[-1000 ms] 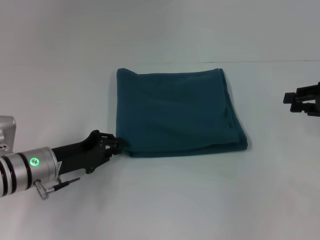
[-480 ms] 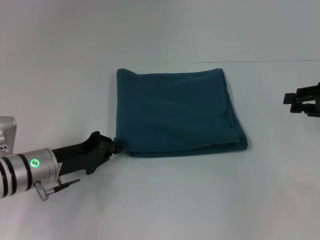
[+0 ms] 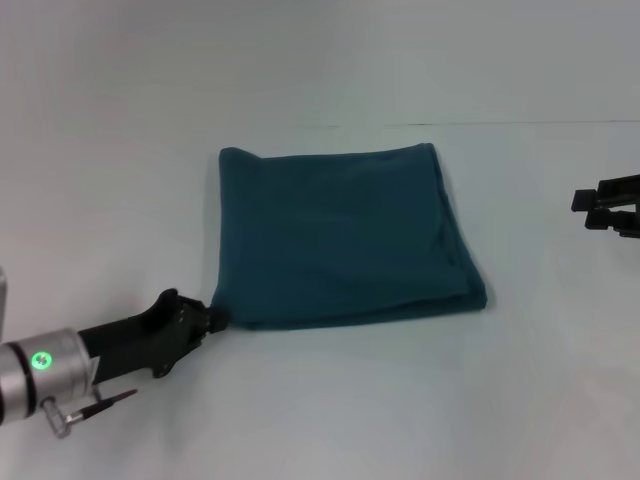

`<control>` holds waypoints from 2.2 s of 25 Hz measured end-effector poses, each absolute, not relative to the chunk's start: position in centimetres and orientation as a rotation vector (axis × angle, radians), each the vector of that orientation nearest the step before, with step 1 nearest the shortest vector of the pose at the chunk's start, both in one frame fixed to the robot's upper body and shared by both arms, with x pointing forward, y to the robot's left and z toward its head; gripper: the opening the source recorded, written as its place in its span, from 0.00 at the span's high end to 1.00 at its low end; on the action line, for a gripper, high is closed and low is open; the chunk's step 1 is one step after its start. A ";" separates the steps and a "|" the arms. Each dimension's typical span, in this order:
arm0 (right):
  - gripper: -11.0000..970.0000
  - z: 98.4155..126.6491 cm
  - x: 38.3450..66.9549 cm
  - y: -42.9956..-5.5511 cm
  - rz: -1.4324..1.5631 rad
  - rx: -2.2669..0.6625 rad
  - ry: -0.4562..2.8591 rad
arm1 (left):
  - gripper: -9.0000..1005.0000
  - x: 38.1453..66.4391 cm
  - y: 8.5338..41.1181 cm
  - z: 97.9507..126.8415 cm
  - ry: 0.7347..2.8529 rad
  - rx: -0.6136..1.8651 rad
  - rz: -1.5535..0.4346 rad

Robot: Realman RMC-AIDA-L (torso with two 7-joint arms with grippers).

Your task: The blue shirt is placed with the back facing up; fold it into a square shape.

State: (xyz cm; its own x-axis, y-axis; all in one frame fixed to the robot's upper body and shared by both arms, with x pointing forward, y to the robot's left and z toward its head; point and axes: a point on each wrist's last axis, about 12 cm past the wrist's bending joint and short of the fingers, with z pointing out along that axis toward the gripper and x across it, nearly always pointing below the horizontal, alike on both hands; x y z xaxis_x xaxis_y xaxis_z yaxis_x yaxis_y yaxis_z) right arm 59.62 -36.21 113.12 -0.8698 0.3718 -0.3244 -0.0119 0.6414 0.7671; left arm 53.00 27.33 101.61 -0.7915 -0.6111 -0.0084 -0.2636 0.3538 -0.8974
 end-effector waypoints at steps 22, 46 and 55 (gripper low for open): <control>0.59 112.9 59.1 -36.0 1.160 0.228 2.365 | 0.88 49.5 31.7 101.7 2.229 -0.735 -1.368; 0.06 113.1 58.7 -29.3 0.992 -0.668 2.026 | 0.08 58.3 27.5 113.8 2.183 0.993 -1.073; 0.06 113.3 58.7 -28.9 1.038 -0.655 2.025 | 0.07 59.5 25.8 115.3 2.179 1.055 -1.077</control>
